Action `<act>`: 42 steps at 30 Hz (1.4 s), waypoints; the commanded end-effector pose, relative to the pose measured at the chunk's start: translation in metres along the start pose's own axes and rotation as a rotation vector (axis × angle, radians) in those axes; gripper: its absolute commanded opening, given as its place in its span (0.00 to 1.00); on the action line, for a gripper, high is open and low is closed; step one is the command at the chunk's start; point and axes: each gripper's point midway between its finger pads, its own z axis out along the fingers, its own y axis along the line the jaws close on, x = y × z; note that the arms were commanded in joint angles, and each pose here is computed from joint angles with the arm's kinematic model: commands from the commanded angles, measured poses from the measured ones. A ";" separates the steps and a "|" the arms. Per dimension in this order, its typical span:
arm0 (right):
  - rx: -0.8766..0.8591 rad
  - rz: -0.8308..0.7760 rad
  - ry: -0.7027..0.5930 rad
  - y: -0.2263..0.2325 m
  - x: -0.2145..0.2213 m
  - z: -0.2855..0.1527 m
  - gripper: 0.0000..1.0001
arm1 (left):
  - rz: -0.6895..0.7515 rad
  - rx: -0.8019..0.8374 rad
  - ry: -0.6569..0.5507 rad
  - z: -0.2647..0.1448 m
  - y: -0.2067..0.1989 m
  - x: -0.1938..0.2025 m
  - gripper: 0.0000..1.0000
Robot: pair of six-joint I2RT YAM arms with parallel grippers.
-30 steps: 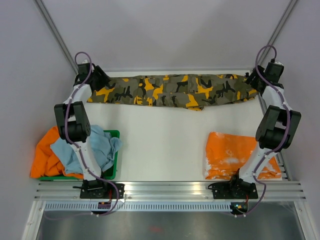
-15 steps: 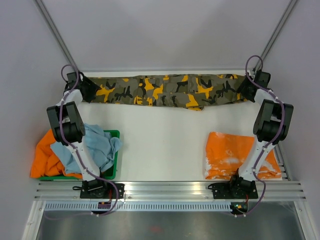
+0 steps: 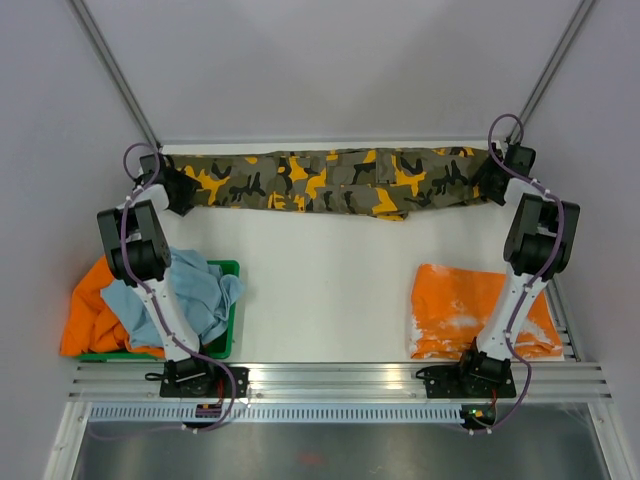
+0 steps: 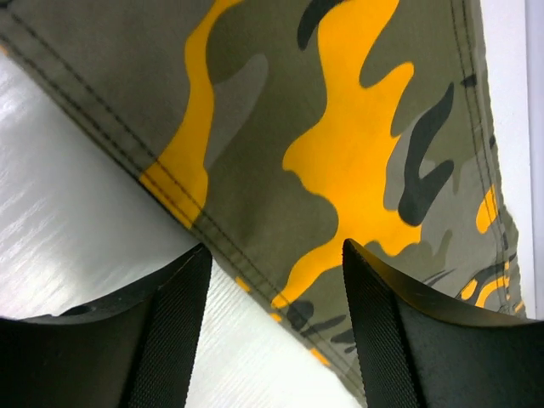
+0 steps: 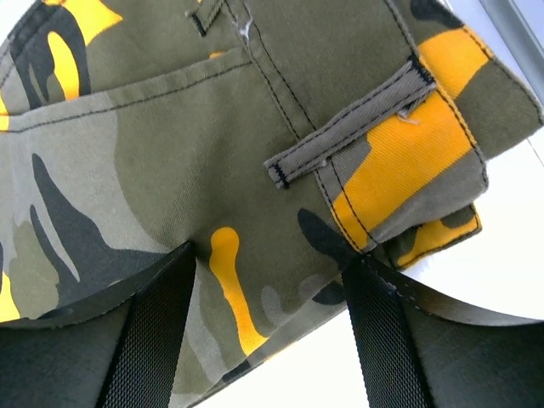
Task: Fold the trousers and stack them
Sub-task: Fold the trousers
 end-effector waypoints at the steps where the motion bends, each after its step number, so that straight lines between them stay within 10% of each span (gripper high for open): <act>1: 0.001 0.019 0.014 -0.003 0.003 0.015 0.75 | -0.069 -0.060 0.028 0.026 0.020 0.008 0.68; 7: 0.013 0.031 0.048 -0.007 0.013 0.023 0.74 | -0.111 -0.093 0.055 0.040 0.017 0.005 0.60; 12: -0.014 0.050 0.061 -0.002 0.018 0.027 0.40 | -0.149 -0.104 0.072 0.043 0.021 0.010 0.36; 15: -0.014 0.054 0.069 -0.003 0.022 0.027 0.11 | -0.147 -0.097 0.076 0.043 0.021 0.010 0.03; 17: -0.004 0.047 0.075 -0.006 0.024 0.023 0.00 | -0.126 -0.085 0.080 0.041 0.020 0.008 0.02; 42: 0.028 -0.027 0.074 -0.032 0.043 -0.092 0.04 | 0.216 -0.086 -0.106 -0.090 0.051 -0.012 0.09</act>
